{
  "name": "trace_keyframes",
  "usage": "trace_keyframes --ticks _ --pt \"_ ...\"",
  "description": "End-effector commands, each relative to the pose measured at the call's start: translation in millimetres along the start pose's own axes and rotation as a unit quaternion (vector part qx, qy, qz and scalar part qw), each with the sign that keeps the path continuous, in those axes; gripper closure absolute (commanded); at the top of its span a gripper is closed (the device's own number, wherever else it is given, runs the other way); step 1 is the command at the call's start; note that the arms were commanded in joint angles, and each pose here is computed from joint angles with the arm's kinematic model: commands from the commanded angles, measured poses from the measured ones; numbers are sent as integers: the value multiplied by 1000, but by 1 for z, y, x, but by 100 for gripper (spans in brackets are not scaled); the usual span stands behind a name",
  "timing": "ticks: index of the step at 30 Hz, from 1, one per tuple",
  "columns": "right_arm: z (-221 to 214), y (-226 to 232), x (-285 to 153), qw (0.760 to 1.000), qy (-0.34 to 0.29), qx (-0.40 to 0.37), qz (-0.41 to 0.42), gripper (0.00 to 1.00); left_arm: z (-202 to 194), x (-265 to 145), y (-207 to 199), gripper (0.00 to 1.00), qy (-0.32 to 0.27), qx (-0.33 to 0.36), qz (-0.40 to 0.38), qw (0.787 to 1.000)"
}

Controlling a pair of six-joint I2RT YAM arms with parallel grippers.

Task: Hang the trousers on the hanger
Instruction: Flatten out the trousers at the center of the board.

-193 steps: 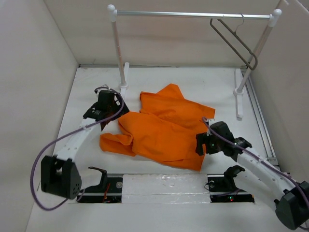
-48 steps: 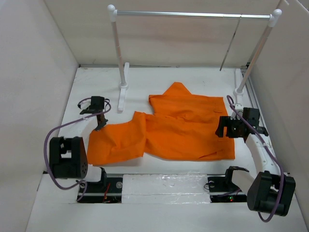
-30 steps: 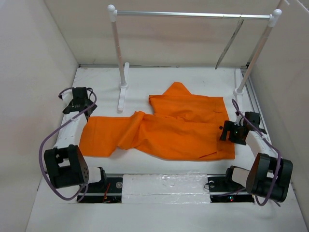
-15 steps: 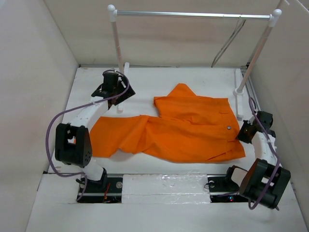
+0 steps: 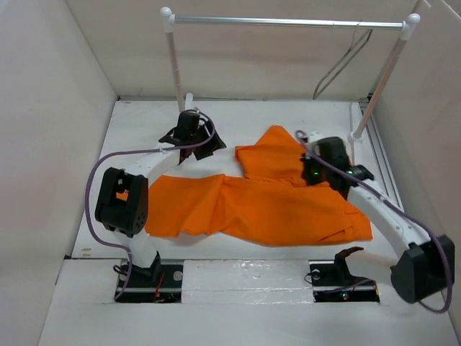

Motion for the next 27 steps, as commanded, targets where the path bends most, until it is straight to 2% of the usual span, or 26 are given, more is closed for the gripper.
trace_keyframes --ticks 1,3,4,5,6,8,9,10,11,12,13,14,16,17,18,24,27 --pt "62 75 13 985 -64 -135 87 100 23 -39 -24 45 -79 5 -41 996" --pt "63 101 38 978 -18 -191 81 100 36 -68 -22 52 -123 10 -42 991" --pt "86 125 35 969 -41 -222 96 100 47 -79 -17 55 -146 7 -39 988" --pt "94 133 42 963 -44 -246 101 100 51 -98 -18 65 -169 7 -46 984" --pt "93 143 60 959 -26 -262 105 91 54 -108 -14 75 -191 11 -33 981" --pt "126 149 69 954 -49 -278 101 62 63 -138 -16 94 -237 13 -33 971" --pt "131 152 77 953 -48 -283 101 39 66 -146 -13 96 -254 13 -23 967" --pt "126 157 100 950 -22 -293 104 33 66 -153 -13 95 -263 15 -24 964" --pt "149 156 102 948 -33 -299 102 30 65 -166 -16 95 -273 18 -32 961" --pt "143 160 127 946 -7 -307 101 24 64 -169 -13 94 -275 18 -22 961" --pt "144 160 136 944 5 -316 94 22 64 -172 -12 93 -277 18 -19 961" --pt "166 159 142 941 7 -330 80 19 62 -178 -9 88 -281 18 -14 959" --pt "167 161 150 939 16 -335 79 17 61 -181 -6 87 -284 18 -10 958" --pt "151 161 168 934 54 -345 78 17 59 -182 -2 86 -286 18 -6 958" --pt "161 161 168 935 48 -344 73 17 58 -183 2 85 -290 17 4 957" --pt "147 140 191 937 86 -338 21 21 65 -198 13 80 -307 5 13 952" --pt "132 124 203 937 127 -326 7 21 69 -208 10 71 -318 2 13 948"
Point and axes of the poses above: each gripper's point midway between its finger pads, its own x axis out along the fingers, its own y axis along the line the jaws close on, z = x × y, the point moved 4 cm from there along -x, back along the fingers, and after that the axes turned 12 degrees about -x, right-handed, at the moved point
